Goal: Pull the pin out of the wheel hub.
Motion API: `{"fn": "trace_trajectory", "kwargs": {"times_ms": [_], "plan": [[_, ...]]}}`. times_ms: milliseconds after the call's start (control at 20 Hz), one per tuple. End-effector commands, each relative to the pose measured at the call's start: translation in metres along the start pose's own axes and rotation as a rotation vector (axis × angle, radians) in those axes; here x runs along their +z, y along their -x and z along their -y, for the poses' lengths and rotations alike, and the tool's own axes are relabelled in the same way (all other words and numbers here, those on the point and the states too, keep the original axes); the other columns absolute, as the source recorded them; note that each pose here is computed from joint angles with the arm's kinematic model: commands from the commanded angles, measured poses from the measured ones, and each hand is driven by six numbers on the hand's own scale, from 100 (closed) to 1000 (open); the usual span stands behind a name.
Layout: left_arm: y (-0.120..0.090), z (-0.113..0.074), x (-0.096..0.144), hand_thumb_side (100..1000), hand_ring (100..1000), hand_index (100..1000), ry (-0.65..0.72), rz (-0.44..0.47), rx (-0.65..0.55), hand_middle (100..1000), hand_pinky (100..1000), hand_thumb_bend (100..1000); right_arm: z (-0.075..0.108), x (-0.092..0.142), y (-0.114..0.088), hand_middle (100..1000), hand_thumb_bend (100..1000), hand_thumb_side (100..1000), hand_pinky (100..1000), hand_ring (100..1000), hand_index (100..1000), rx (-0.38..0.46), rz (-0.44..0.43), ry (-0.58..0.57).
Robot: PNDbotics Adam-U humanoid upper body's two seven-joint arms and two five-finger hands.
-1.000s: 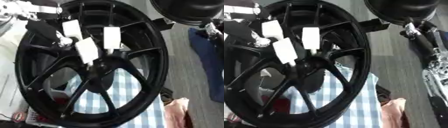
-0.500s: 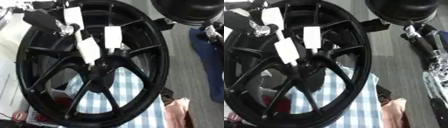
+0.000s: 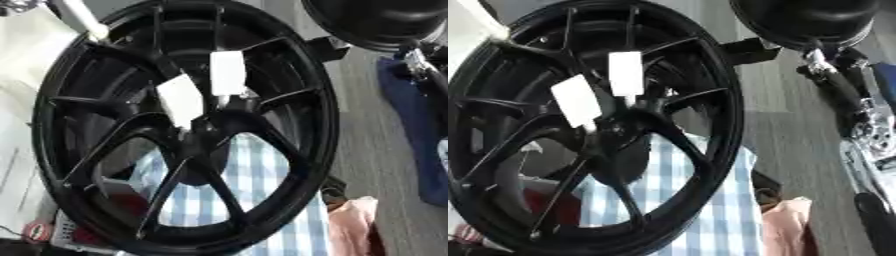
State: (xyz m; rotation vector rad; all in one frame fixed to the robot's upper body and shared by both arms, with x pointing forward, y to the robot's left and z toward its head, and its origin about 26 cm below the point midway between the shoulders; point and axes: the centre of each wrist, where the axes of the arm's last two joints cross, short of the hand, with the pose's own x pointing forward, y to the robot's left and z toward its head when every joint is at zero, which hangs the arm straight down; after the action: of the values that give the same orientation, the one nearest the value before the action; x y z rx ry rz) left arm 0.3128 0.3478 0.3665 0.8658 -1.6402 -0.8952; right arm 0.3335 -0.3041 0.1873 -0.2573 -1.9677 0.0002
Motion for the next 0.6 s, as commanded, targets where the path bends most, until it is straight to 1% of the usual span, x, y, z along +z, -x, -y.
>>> {"fn": "trace_trajectory", "kwargs": {"times_ms": [50, 100, 150, 200, 250, 300, 350, 400, 450, 500, 550, 600], "plan": [[0.035, -0.029, 0.016, 500, 523, 551, -0.18, -0.107, 0.039, 399, 638, 100, 0.011, -0.004, -0.015, 624, 184, 451, 788, 630, 670, 0.02, 0.056, 0.038], [0.049, -0.024, 0.019, 505, 523, 552, -0.201, -0.139, 0.065, 400, 638, 100, 0.012, -0.004, -0.017, 624, 184, 451, 788, 630, 670, 0.017, 0.062, 0.047], [0.061, -0.019, 0.022, 553, 531, 570, -0.216, -0.159, 0.092, 415, 646, 100, 0.013, -0.004, -0.018, 624, 184, 449, 787, 630, 670, 0.019, 0.067, 0.056], [0.071, -0.013, 0.025, 566, 538, 585, -0.227, -0.168, 0.121, 428, 652, 100, 0.014, -0.004, -0.018, 624, 184, 448, 787, 630, 670, 0.015, 0.071, 0.065], [0.079, -0.007, 0.028, 608, 561, 624, -0.231, -0.171, 0.147, 464, 668, 100, 0.015, -0.004, -0.019, 624, 184, 447, 787, 629, 670, 0.009, 0.075, 0.072], [0.086, -0.001, 0.03, 628, 574, 643, -0.229, -0.173, 0.171, 481, 677, 100, 0.015, -0.004, -0.02, 623, 184, 447, 787, 629, 670, 0.004, 0.077, 0.079], [0.092, 0.004, 0.032, 749, 663, 749, -0.222, -0.173, 0.19, 598, 725, 100, 0.015, -0.004, -0.02, 623, 184, 447, 787, 629, 670, 0.001, 0.079, 0.082], [0.097, 0.01, 0.033, 814, 716, 804, -0.21, -0.169, 0.208, 663, 750, 100, 0.015, -0.004, -0.02, 623, 183, 447, 787, 629, 670, -0.002, 0.079, 0.083], [0.101, 0.015, 0.035, 899, 761, 859, -0.197, -0.161, 0.22, 773, 767, 152, 0.014, -0.003, -0.02, 621, 181, 448, 786, 629, 669, -0.005, 0.079, 0.083], [0.105, 0.02, 0.036, 926, 759, 860, -0.184, -0.156, 0.226, 793, 763, 203, 0.014, -0.003, -0.019, 620, 181, 449, 786, 629, 669, -0.007, 0.077, 0.083], [0.109, 0.023, 0.037, 963, 758, 853, -0.174, -0.156, 0.225, 792, 760, 232, 0.014, -0.003, -0.019, 619, 181, 450, 786, 629, 670, -0.008, 0.075, 0.083], [0.113, 0.026, 0.037, 979, 760, 854, -0.166, -0.161, 0.225, 795, 762, 229, 0.014, -0.003, -0.018, 619, 181, 450, 787, 629, 670, -0.008, 0.072, 0.083]]}}
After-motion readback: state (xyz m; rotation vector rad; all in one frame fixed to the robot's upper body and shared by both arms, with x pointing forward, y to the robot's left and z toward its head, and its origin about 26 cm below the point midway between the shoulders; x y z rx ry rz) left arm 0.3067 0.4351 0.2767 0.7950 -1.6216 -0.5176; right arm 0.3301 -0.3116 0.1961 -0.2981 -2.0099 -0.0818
